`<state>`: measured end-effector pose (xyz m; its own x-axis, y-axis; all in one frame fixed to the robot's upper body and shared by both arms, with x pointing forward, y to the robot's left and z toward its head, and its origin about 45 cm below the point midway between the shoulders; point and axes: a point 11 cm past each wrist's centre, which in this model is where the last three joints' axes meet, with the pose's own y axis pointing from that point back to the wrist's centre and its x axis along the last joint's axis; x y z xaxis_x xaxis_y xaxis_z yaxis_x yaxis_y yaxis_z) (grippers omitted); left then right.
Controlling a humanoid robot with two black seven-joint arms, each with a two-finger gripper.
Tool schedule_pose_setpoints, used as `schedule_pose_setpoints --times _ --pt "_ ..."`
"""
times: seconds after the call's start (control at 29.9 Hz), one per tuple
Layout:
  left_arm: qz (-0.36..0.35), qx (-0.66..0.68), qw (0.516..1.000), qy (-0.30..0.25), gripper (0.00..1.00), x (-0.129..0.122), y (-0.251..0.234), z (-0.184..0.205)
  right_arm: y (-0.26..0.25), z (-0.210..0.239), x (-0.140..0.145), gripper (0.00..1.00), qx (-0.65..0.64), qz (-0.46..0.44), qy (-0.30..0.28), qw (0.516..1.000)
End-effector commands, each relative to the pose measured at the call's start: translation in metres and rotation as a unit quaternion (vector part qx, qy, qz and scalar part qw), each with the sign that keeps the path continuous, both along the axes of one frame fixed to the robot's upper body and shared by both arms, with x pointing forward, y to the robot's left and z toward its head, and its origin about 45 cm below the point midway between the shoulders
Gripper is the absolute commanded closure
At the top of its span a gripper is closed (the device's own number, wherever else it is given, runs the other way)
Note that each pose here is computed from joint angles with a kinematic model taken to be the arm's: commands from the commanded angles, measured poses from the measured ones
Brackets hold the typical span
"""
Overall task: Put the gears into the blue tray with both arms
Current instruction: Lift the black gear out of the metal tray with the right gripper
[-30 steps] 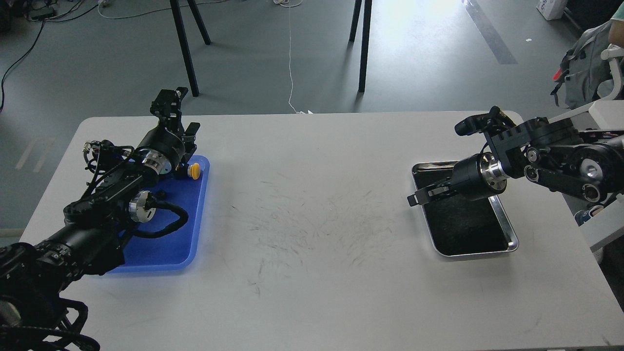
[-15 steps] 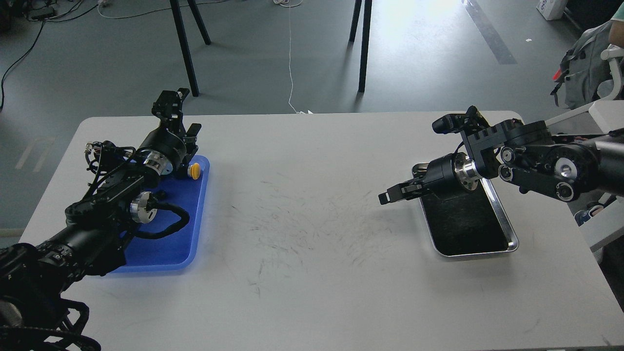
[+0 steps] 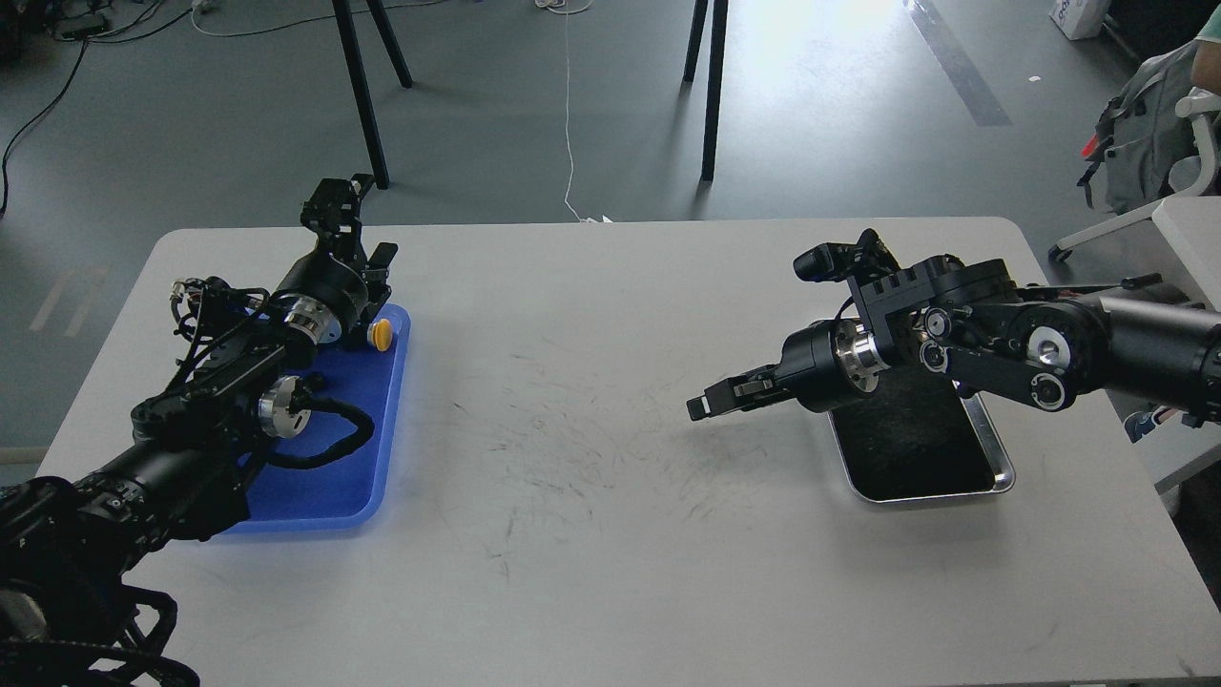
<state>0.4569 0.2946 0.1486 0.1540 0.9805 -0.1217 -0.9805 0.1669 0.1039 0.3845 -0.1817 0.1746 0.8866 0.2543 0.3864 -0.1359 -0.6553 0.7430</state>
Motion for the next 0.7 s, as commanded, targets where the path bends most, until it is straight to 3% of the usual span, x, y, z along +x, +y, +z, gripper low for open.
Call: schedule_pose_setpoints --times 0.0,0.67 --pt "-0.001 0.000 1.000 0.000 0.02 0.000 0.000 0.000 0.008 -0.004 0.001 0.77 0.007 -0.001 0.001 1.000" --pt "0.000 0.000 1.000 0.000 0.02 0.000 0.000 0.000 0.041 -0.024 -0.002 0.77 0.046 -0.014 0.015 0.999"
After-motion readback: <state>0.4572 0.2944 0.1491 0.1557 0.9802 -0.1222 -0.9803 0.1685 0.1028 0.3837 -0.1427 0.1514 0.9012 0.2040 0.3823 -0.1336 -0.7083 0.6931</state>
